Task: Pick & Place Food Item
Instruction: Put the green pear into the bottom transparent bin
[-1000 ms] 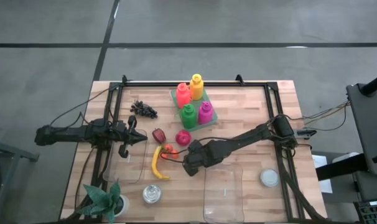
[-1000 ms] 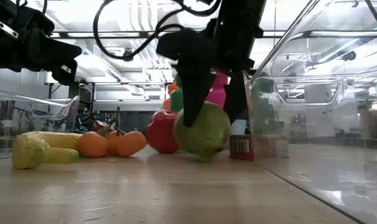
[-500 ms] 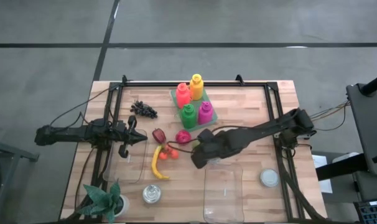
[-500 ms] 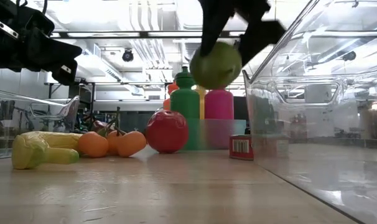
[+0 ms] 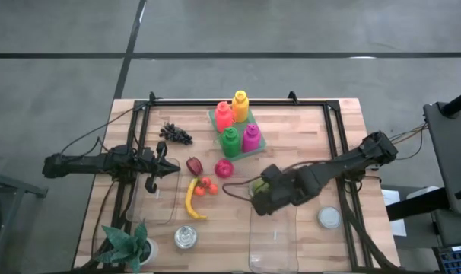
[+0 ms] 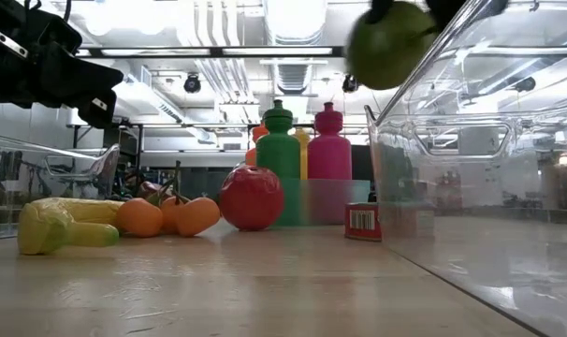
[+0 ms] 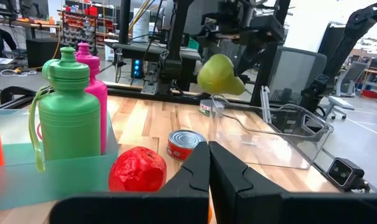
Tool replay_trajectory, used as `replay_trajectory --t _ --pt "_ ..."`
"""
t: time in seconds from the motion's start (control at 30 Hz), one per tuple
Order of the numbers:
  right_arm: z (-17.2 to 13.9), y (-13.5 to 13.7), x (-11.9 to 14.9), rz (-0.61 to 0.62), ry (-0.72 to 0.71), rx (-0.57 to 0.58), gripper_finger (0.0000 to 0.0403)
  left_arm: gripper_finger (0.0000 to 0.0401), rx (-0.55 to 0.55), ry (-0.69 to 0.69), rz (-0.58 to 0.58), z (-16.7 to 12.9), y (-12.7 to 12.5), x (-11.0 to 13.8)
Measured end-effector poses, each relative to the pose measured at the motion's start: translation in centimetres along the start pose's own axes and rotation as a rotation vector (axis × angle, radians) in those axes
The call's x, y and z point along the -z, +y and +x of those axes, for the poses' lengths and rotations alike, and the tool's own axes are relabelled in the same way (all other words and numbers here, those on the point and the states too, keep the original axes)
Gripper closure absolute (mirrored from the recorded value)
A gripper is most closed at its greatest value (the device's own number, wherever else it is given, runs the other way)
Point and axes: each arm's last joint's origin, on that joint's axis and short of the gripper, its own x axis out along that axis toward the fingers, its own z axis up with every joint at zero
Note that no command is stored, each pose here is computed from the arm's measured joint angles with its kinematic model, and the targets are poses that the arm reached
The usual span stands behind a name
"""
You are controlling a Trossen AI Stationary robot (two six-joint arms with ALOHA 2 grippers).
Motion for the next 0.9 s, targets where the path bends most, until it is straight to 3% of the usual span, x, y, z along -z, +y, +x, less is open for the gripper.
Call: replay_trajectory --t 0.47,0.9 --pt "-1.0 0.0 5.5 0.025 0.114 0.01 0.0076 0.04 0.0 0.0 0.0 0.0 0.0 0.0" --pt "4.9 -1.3 8.5 0.195 0.199 -0.025 0.0076 0.04 0.0 0.0 0.0 0.0 0.0 0.0"
